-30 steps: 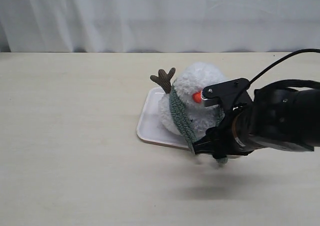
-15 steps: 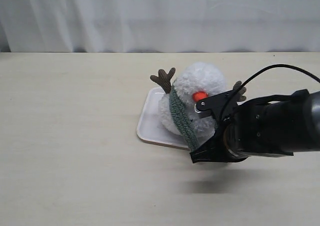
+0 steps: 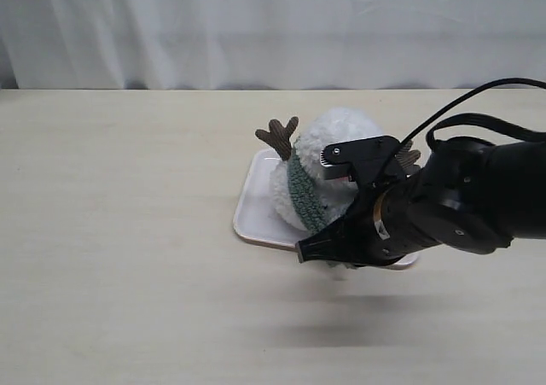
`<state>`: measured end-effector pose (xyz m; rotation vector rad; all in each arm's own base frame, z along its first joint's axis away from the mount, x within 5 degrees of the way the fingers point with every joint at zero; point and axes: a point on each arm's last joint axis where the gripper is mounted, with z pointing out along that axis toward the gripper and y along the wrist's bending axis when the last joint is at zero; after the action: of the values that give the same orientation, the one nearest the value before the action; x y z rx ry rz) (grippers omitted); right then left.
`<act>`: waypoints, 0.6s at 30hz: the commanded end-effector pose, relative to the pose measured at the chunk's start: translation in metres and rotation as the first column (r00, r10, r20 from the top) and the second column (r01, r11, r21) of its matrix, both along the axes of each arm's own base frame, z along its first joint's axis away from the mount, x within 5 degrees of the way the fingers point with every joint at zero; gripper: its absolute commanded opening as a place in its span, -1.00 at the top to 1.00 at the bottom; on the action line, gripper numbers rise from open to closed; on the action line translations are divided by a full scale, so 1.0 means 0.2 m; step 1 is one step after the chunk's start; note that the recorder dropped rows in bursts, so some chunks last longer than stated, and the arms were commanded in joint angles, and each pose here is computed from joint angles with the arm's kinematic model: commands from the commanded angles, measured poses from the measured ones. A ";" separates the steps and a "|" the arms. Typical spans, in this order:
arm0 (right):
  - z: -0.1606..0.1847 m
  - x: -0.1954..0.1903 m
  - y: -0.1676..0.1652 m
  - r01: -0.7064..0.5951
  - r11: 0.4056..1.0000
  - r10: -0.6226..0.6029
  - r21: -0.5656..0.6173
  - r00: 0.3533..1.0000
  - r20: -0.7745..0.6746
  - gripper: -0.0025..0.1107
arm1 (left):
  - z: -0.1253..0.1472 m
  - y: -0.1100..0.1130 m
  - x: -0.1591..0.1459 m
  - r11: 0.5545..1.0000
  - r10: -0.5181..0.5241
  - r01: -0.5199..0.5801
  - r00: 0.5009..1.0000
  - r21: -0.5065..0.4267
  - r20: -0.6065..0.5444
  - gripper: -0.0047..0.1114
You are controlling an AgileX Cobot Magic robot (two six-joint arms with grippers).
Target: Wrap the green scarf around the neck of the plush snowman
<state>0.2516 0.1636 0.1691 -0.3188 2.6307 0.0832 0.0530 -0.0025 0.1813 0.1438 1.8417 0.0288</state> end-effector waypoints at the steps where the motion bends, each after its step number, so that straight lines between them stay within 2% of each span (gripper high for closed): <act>1: 0.02 0.01 0.03 0.002 0.997 -0.003 0.083 1.000 0.013 0.88 | 0.00 0.00 0.00 1.000 0.001 -0.001 1.000 -0.002 0.010 0.92; 12: 0.01 0.03 0.08 -0.002 0.983 -0.007 0.183 0.999 0.048 0.88 | 0.00 0.00 0.00 1.000 0.001 -0.001 1.000 -0.002 0.010 0.92; 18: -0.08 0.05 0.09 -0.014 0.988 0.011 0.157 1.000 0.020 0.88 | 0.00 0.00 0.00 1.000 0.001 -0.001 1.000 -0.002 0.010 0.92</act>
<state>0.2589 0.1804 0.1577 -0.2589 2.5864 0.2891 0.0530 -0.0025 0.1813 0.1438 1.8417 0.0288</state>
